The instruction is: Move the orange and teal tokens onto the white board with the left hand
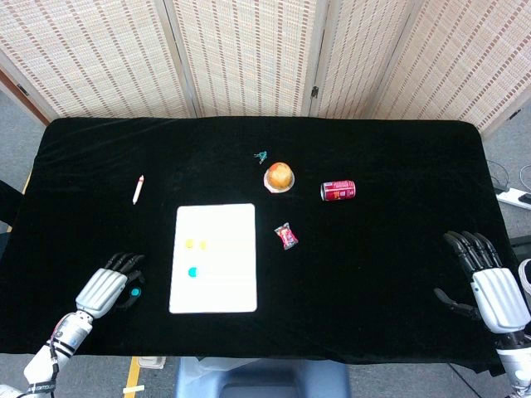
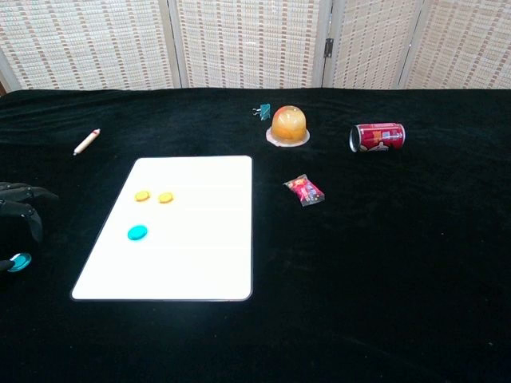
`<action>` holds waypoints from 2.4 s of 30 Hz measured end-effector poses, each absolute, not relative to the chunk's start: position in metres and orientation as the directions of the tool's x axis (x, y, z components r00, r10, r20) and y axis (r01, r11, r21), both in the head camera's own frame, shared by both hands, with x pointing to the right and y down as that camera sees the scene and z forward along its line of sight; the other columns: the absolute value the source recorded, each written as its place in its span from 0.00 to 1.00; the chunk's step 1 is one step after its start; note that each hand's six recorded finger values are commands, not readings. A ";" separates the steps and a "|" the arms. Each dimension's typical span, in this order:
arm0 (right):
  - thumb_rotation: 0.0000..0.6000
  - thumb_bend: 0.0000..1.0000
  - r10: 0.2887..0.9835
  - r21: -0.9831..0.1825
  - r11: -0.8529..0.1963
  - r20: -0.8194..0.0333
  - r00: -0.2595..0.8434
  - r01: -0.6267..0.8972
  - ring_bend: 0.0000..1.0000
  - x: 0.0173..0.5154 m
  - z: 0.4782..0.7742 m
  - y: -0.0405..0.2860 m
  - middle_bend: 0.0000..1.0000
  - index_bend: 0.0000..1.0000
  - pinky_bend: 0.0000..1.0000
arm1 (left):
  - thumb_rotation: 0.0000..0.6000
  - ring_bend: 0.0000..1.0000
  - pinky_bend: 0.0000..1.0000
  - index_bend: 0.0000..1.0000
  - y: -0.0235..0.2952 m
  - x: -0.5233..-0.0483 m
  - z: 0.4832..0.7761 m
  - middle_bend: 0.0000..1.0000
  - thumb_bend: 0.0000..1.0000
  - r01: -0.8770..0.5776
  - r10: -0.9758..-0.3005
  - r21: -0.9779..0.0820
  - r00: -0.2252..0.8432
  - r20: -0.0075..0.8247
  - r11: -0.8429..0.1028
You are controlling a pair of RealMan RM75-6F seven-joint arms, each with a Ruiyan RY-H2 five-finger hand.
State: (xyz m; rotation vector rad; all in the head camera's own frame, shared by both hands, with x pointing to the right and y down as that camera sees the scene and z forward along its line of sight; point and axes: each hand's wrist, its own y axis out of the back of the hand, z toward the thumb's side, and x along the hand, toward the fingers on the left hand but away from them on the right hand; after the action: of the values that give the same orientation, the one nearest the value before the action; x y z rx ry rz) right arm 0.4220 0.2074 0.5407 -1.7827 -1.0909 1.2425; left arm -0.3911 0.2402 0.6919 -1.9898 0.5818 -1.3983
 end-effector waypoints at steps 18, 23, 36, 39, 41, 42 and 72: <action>1.00 0.27 0.911 -0.881 -0.405 -0.367 0.187 0.244 0.02 0.421 0.541 0.208 0.11 0.06 0.02 | 1.00 0.00 0.00 0.42 0.251 -0.401 0.705 0.11 0.42 -0.005 -0.654 -0.685 0.300 0.694 -0.729; 1.00 0.27 0.911 -0.881 -0.406 -0.368 0.187 0.244 0.02 0.421 0.541 0.209 0.11 0.06 0.02 | 1.00 0.00 0.00 0.43 0.250 -0.403 0.707 0.11 0.42 -0.007 -0.656 -0.684 0.291 0.697 -0.730; 1.00 0.27 0.912 -0.882 -0.404 -0.366 0.186 0.243 0.02 0.421 0.540 0.209 0.11 0.06 0.02 | 1.00 0.00 0.00 0.52 0.248 -0.404 0.709 0.11 0.42 -0.018 -0.667 -0.692 0.284 0.689 -0.722; 1.00 0.27 0.912 -0.882 -0.404 -0.367 0.186 0.243 0.02 0.421 0.540 0.209 0.11 0.06 0.02 | 1.00 0.00 0.00 0.52 0.248 -0.403 0.708 0.11 0.42 -0.023 -0.670 -0.695 0.288 0.684 -0.719; 1.00 0.27 0.912 -0.882 -0.404 -0.366 0.185 0.244 0.02 0.421 0.540 0.209 0.11 0.06 0.02 | 1.00 0.00 0.00 0.52 0.247 -0.402 0.708 0.11 0.42 -0.023 -0.671 -0.696 0.292 0.682 -0.718; 1.00 0.27 0.912 -0.882 -0.404 -0.366 0.185 0.244 0.02 0.421 0.540 0.209 0.11 0.06 0.02 | 1.00 0.00 0.00 0.52 0.246 -0.402 0.708 0.11 0.42 -0.023 -0.670 -0.696 0.293 0.681 -0.718; 1.00 0.27 0.917 -0.883 -0.398 -0.370 0.150 0.250 0.02 0.434 0.540 0.211 0.11 0.06 0.02 | 1.00 0.00 0.00 0.50 0.159 -0.273 0.695 0.11 0.44 -0.047 -0.631 -0.715 0.513 0.581 -0.697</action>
State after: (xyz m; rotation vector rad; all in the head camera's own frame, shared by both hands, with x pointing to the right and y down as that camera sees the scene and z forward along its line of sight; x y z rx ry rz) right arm 0.4337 0.2106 0.5402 -1.7635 -1.1200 1.2734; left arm -0.2726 0.1594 0.6946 -2.1106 0.5513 -1.1684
